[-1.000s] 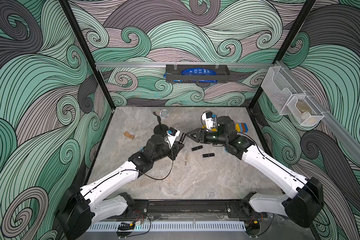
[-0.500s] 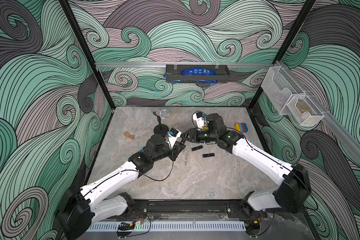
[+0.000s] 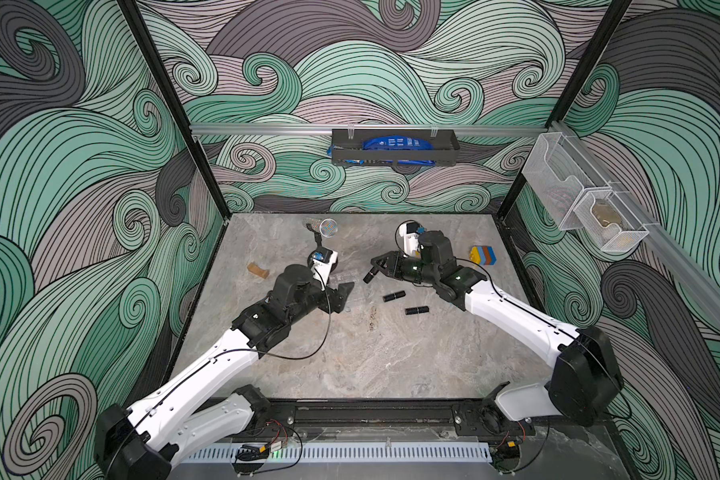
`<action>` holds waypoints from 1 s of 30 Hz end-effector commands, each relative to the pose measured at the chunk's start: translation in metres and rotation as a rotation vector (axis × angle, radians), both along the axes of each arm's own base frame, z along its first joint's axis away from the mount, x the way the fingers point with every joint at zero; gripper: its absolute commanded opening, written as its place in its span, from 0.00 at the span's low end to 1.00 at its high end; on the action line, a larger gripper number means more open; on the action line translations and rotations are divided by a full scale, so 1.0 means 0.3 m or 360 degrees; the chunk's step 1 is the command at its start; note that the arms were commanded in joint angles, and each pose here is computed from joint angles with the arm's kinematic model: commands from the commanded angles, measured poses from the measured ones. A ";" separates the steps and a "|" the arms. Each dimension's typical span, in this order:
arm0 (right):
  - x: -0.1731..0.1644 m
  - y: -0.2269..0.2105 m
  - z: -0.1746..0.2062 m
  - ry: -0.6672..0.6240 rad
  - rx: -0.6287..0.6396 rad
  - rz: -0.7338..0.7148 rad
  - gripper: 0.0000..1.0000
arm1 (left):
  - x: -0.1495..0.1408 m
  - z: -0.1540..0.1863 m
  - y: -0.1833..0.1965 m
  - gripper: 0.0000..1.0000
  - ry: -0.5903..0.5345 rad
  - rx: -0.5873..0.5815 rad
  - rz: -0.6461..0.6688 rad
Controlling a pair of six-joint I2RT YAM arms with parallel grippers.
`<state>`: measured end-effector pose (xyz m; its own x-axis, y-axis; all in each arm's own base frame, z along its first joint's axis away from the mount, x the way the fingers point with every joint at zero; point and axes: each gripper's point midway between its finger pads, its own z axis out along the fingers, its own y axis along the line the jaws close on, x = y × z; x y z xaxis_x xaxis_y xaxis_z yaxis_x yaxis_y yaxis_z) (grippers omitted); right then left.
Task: Arrange the lipsticks in the organizer
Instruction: Pick up the lipstick at the center of the board, then place the lipstick in the storage box.
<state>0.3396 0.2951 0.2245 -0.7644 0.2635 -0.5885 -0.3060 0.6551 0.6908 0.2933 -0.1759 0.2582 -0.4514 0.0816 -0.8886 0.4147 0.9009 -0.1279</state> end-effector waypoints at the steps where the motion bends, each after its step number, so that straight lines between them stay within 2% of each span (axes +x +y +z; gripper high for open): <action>1: 0.057 0.008 0.102 -0.0552 -0.0145 -0.0289 0.12 | 0.033 -0.098 0.199 0.82 0.0248 0.0092 0.0398; 3: 0.060 0.046 0.112 -0.0776 -0.0221 -0.0341 0.12 | 0.049 -0.109 0.231 0.81 0.0282 0.0045 0.0459; 6: 0.081 0.102 0.090 -0.0924 -0.0332 -0.0359 0.09 | 0.062 -0.126 0.249 0.80 0.0291 -0.0013 0.0504; 11: 0.122 0.204 -0.012 -0.0958 -0.0449 -0.0267 0.08 | 0.060 -0.176 0.274 0.80 0.0313 -0.0012 0.0544; 21: 0.155 0.348 -0.105 -0.0944 -0.0455 -0.0115 0.05 | 0.065 -0.205 0.292 0.80 0.0315 0.0003 0.0568; 30: 0.163 0.393 -0.190 -0.0895 -0.0477 -0.0070 0.05 | 0.065 -0.212 0.289 0.79 0.0326 -0.0001 0.0561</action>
<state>0.3839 0.4050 0.1602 -0.3324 0.0327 -0.9426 -0.5232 0.8251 0.2131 0.3101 -0.0911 0.1905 -0.6333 -0.0907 -0.7686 0.0585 0.9847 -0.1644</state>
